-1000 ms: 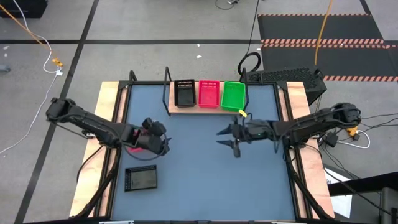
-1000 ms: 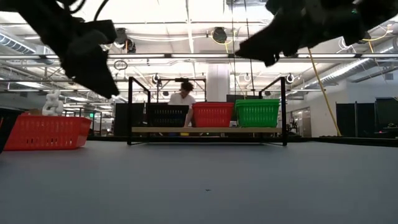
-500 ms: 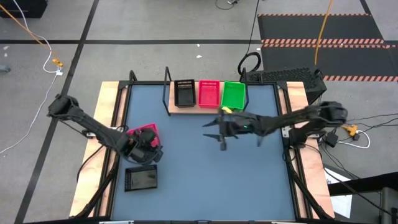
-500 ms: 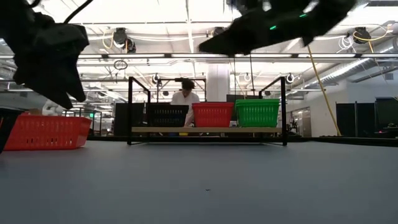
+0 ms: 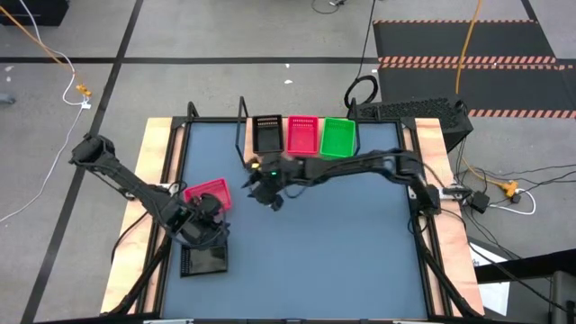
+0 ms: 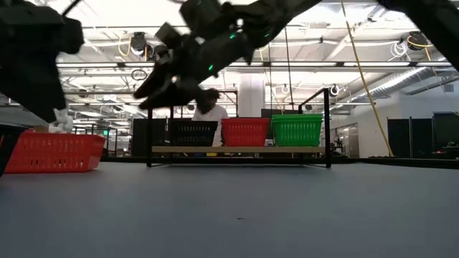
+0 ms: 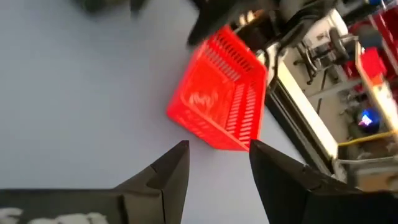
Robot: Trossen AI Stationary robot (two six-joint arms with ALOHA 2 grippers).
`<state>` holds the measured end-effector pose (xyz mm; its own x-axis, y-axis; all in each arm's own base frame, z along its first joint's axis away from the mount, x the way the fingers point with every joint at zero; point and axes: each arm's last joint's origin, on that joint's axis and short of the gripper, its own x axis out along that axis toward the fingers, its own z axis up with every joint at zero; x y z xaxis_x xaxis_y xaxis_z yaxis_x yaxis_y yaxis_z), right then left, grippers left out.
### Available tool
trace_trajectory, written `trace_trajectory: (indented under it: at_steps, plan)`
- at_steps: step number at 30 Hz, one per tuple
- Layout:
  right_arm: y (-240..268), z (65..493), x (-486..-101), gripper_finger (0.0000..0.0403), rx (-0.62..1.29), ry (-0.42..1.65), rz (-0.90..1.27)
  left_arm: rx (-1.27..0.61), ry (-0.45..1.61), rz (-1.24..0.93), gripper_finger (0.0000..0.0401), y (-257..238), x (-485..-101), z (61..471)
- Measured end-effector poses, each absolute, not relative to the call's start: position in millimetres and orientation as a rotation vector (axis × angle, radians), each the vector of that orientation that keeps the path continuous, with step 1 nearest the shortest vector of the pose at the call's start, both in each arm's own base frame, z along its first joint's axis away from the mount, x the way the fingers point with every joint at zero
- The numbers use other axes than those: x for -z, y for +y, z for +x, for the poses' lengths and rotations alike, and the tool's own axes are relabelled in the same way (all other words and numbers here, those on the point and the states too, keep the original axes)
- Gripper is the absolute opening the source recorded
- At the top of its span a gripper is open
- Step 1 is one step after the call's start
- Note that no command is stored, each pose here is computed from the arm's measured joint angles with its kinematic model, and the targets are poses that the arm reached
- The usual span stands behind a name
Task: Stack baskets on shelf by color
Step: Stack the red bin on top of the red bin on the shelf
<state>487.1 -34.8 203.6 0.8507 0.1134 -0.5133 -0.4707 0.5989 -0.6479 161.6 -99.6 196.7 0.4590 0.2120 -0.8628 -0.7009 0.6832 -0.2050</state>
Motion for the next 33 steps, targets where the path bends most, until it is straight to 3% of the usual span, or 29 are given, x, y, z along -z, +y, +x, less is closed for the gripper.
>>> trace_trajectory:
  at_steps: [6,13,21,25,30,33]
  plan:
    - [-27.6,514.1,-172.7,0.0164,-0.457,0.396,-1.221,-0.725,0.965,-0.525,0.0285,-104.0,-217.1,142.3]
    - [-13.6,548.8,-142.2,0.0164,-0.378,0.424,-1.449,-0.86,0.898,-0.496,0.0285,-100.2,-231.5,130.4]
    - [-13.7,556.9,-121.1,0.0161,-0.377,0.494,-1.474,-0.86,0.904,-0.479,0.0285,-100.2,-231.4,129.1]
    - [-12.5,555.5,-119.3,0.0124,-0.34,0.524,-1.407,-0.862,0.903,-0.473,0.0285,-99.8,-231.5,128.8]
    - [3.3,551.3,-120.4,0.0022,-0.32,0.617,-1.414,-0.859,0.903,-0.466,0.0285,-99.9,-231.5,128.6]
    - [20.5,542.3,-124.3,0.0012,-0.338,0.723,-1.336,-0.85,0.903,-0.463,0.0285,-101.5,-231.5,127.3]
